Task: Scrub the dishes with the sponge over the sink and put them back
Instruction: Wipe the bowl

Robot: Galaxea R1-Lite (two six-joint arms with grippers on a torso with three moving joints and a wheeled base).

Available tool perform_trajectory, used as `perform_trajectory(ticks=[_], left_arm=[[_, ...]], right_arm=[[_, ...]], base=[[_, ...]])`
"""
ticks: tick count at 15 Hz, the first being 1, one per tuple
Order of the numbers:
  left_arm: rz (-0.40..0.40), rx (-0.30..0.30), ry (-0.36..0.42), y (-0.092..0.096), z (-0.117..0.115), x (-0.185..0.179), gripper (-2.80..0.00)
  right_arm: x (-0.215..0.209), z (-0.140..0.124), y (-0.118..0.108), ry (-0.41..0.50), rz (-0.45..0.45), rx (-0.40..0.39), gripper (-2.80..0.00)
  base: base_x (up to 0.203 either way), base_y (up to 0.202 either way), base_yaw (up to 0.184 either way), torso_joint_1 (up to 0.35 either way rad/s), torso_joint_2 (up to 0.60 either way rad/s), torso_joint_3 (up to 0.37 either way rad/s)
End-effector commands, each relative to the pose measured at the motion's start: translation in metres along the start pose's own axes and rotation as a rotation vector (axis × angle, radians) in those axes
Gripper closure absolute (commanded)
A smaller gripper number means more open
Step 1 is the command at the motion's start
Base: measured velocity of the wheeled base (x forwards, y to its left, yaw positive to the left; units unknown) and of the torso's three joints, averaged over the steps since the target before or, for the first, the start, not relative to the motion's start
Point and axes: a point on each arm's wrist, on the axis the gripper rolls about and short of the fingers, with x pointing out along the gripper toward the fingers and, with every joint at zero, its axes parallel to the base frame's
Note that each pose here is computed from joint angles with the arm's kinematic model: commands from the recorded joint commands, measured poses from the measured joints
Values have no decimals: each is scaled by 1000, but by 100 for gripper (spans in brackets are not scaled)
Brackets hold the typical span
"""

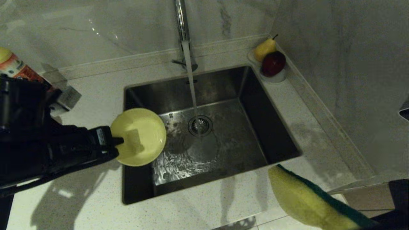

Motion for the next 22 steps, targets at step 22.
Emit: perform_trajectory(ticks=[22], left_arm=[[-150, 65, 72, -6, -53, -14, 0]], right_arm=[[205, 48, -75, 278, -37, 113, 0]], base=[[0, 0, 0, 0, 0, 0]])
